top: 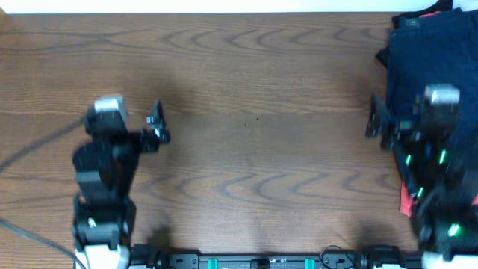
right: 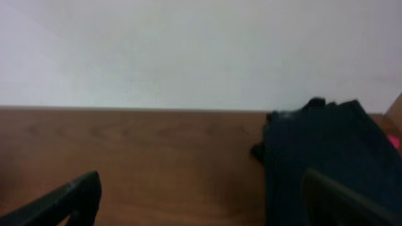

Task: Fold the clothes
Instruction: 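Reach the right gripper to the top navy shorts on the stack, then grasp the navy shorts with the right gripper and pull them left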

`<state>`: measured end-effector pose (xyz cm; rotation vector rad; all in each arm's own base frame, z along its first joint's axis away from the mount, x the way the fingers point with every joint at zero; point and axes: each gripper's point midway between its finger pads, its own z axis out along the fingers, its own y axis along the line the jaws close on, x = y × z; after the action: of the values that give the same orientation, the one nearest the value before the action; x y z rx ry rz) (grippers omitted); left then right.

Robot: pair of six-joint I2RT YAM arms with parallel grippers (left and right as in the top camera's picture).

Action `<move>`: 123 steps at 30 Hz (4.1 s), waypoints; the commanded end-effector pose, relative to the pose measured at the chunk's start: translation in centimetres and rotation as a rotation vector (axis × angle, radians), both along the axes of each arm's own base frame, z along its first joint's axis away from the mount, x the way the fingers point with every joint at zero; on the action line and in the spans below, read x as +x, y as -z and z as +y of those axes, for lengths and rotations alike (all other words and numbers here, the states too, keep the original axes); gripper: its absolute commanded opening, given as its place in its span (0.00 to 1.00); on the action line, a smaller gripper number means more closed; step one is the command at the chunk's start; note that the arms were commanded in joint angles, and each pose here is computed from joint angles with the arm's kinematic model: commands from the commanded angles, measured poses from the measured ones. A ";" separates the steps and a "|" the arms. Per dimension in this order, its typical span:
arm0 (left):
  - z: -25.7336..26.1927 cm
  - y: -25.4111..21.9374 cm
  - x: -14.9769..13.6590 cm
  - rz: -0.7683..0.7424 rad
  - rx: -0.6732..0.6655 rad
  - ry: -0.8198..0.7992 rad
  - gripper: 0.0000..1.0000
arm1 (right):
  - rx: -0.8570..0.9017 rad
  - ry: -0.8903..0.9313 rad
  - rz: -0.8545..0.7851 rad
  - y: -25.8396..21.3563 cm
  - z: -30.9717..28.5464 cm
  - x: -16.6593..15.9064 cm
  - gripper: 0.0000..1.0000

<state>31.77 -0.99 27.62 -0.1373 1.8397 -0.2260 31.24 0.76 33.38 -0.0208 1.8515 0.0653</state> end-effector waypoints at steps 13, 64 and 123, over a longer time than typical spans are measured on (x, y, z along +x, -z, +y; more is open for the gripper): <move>-3.9 5.1 8.2 0.433 -0.131 0.209 0.98 | -0.174 0.039 0.298 1.0 -3.8 16.9 0.99; -2.2 10.2 10.4 0.521 -0.094 0.126 0.88 | -0.334 0.418 0.664 15.4 -15.4 20.4 0.01; 0.8 11.4 7.6 0.629 -0.076 0.062 0.89 | -0.172 -0.526 0.729 28.5 11.8 22.9 0.46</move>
<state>39.40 -0.47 16.62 -0.2431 2.4521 -0.3512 54.12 12.28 4.98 -0.6654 2.5417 0.2538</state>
